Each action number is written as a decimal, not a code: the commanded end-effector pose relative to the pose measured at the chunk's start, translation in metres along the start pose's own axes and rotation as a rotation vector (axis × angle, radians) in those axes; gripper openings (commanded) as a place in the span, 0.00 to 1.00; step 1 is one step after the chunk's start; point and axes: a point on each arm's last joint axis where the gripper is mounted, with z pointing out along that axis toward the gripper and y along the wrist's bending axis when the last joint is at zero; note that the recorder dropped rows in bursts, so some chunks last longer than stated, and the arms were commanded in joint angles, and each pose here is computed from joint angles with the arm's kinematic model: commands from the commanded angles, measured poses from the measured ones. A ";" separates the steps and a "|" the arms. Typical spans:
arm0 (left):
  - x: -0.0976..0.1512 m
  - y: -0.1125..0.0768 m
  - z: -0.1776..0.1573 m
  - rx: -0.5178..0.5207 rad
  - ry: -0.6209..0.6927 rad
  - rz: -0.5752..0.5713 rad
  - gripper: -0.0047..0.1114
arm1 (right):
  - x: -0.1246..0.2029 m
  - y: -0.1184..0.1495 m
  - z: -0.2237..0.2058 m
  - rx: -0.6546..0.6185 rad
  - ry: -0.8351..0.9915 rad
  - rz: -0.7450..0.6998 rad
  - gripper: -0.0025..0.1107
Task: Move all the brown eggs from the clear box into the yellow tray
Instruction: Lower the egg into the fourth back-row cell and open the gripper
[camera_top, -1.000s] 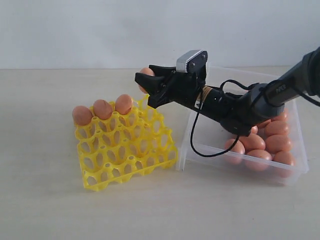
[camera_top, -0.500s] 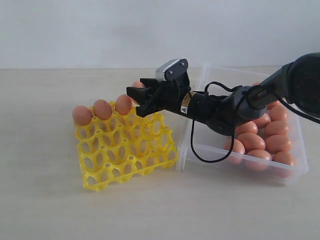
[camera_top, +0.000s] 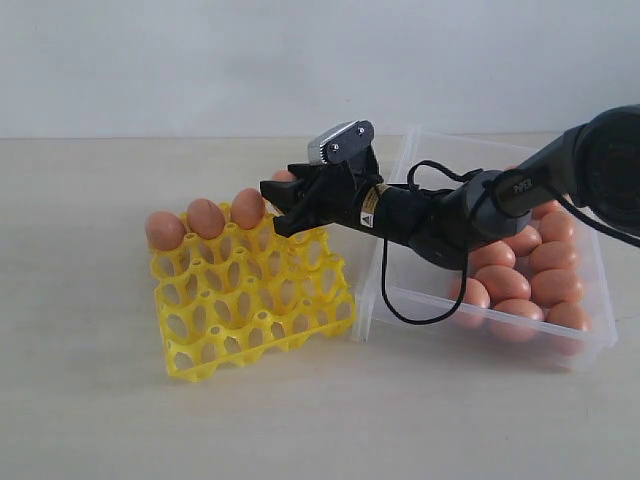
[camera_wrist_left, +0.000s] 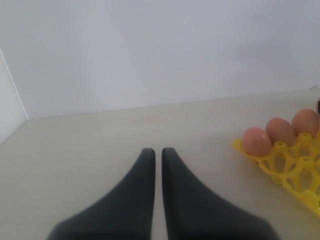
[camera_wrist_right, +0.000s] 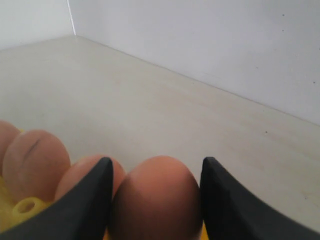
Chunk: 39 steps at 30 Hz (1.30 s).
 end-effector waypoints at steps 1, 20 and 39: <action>0.001 0.000 0.000 0.005 0.000 -0.005 0.07 | 0.001 -0.001 0.000 0.015 0.032 -0.012 0.02; 0.001 0.000 0.000 0.005 0.000 -0.005 0.07 | 0.027 -0.004 0.005 0.034 0.117 0.015 0.02; 0.001 0.000 0.000 0.005 0.000 -0.005 0.07 | 0.040 -0.008 0.003 0.065 0.252 -0.021 0.02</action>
